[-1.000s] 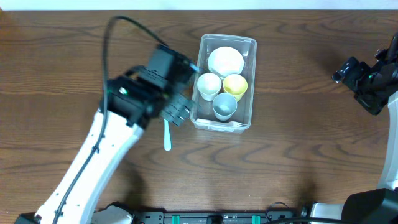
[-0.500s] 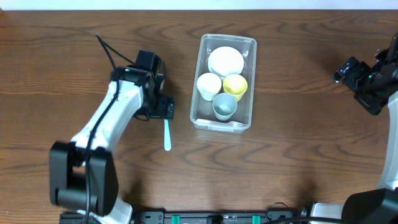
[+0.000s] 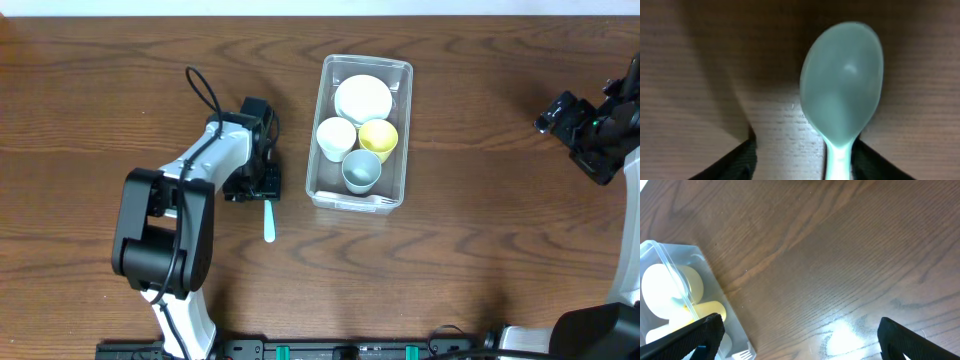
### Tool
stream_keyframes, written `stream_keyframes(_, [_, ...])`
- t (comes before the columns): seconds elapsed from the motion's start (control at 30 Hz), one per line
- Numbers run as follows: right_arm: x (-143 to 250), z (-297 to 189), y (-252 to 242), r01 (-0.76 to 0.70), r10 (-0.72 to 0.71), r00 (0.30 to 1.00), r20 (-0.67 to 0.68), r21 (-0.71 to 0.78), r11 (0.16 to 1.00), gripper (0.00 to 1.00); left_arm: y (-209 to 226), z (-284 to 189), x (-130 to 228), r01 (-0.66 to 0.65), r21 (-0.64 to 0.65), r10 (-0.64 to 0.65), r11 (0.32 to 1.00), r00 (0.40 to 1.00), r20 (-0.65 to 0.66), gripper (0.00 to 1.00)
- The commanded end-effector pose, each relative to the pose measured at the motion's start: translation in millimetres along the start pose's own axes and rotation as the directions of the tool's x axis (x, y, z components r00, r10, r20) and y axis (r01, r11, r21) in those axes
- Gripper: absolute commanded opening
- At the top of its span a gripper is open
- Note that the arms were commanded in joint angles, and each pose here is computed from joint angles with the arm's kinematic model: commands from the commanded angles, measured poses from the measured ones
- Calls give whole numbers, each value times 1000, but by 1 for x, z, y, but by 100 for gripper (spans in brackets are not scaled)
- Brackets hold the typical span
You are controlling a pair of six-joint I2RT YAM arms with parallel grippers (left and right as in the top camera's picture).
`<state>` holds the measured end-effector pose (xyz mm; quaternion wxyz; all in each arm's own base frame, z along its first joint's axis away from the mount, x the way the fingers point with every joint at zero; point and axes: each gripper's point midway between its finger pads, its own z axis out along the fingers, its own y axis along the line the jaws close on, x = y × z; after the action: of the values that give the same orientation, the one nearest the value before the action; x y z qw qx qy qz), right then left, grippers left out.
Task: Pack container
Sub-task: 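Grasp the mint-green spoon with the left gripper, then drop the mint-green spoon into the container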
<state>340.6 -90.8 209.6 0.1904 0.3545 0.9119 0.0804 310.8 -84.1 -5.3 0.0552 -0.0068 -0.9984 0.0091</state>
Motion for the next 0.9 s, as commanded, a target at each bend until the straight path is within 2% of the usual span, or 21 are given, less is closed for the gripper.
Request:
stream_keyframes(0.0, [0, -1, -1, -4, 4, 1000, -1, -2, 1000, 99, 2, 11, 5, 0, -12, -1, 1000, 999, -36, 55])
stream_keyframes(0.07, [0, -1, -1, -4, 4, 1000, -1, -2, 1000, 99, 1, 11, 5, -1, -12, 0, 1000, 999, -36, 48])
stream_keyframes(0.2, [0, -1, -1, -4, 4, 1000, -1, -2, 1000, 99, 2, 8, 9, 0, -12, 0, 1000, 999, -49, 15])
stream_keyframes(0.3, [0, -1, -1, -4, 4, 1000, -1, -2, 1000, 99, 2, -2, 11, -1, -11, 0, 1000, 999, -44, 6])
stream_keyframes(0.5, [0, -1, -1, -4, 4, 1000, -1, -2, 1000, 99, -1, -56, 8, -10, 5, 10, 1000, 1000, 27, 6])
stream_keyframes(0.67, [0, -1, -1, -4, 4, 1000, -1, -2, 1000, 99, -14, -136, -2, -64, 50, 52, 997, 976, 210, 6])
stream_keyframes(0.77, [0, -1, -1, -4, 4, 1000, -1, -2, 1000, 99, -46, -188, 1, -256, 103, 204, 961, 912, 356, 6])
stream_keyframes(0.87, [0, -1, -1, -4, 4, 1000, -1, -2, 1000, 99, -79, -224, 9, -455, 49, 378, 889, 791, 481, 6])
